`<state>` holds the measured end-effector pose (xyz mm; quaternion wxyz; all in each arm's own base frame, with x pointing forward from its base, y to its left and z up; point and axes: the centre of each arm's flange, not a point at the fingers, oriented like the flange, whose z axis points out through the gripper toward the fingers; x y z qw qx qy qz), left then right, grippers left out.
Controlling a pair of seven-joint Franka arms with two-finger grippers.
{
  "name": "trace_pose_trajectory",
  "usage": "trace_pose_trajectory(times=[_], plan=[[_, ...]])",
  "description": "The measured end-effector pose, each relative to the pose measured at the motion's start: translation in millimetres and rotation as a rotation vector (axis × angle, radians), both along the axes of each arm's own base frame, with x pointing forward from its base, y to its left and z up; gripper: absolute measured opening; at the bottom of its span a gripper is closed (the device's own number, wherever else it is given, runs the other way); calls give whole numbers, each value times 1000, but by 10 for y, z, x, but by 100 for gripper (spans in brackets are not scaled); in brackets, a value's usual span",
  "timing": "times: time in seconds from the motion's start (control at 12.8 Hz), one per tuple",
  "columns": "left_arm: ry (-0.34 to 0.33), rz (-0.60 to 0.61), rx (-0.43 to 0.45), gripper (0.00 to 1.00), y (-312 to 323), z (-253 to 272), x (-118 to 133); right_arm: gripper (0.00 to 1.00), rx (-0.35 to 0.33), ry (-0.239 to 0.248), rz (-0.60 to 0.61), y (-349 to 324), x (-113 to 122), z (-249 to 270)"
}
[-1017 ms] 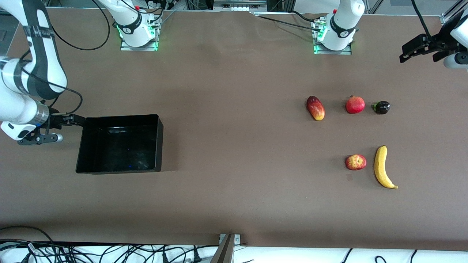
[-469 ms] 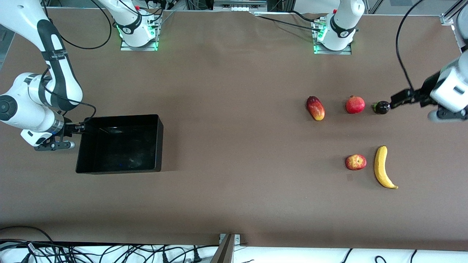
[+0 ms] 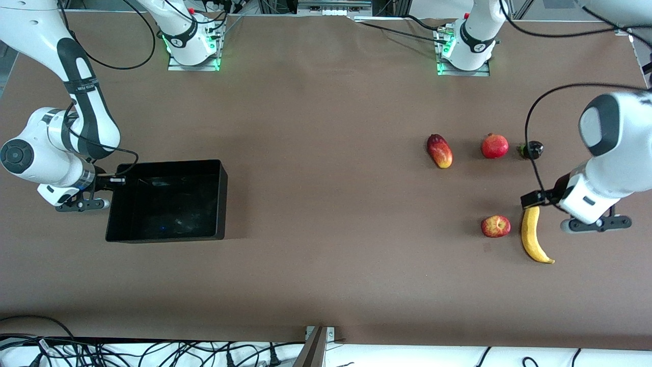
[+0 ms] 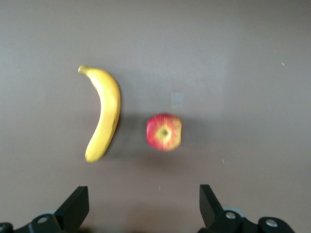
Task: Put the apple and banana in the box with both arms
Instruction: 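Grasp the box rim with the right gripper while the left gripper grasps the apple, then drag the box toward the fruit with the right gripper while the left lifts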
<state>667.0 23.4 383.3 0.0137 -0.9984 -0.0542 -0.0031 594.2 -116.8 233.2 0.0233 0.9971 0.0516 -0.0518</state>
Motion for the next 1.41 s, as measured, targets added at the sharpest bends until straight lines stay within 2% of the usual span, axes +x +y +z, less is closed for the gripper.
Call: trace_pose_trajectory(times=[0.16,0.47,0.63,0.78,1.02,1.17,1.41], plan=[[-29,13,7,100,4,-390,126,5,1,-6,5,24,24,29],[-101,61,9,100,-62,-1127,298,4,38,-20,67,477,296,439],[-114,71,9,100,-76,-1391,318,4,91,-35,97,900,465,721],[-159,102,-1,100,-143,-1627,310,4,142,-30,127,1452,542,914],[-188,115,-12,100,-212,-2038,90,4,198,4,117,2441,454,1026],[-183,116,-11,100,-200,-2191,-48,4,188,11,83,3160,300,1069],[-185,116,-11,100,-200,-2188,-76,4,174,22,38,3995,79,1040]])
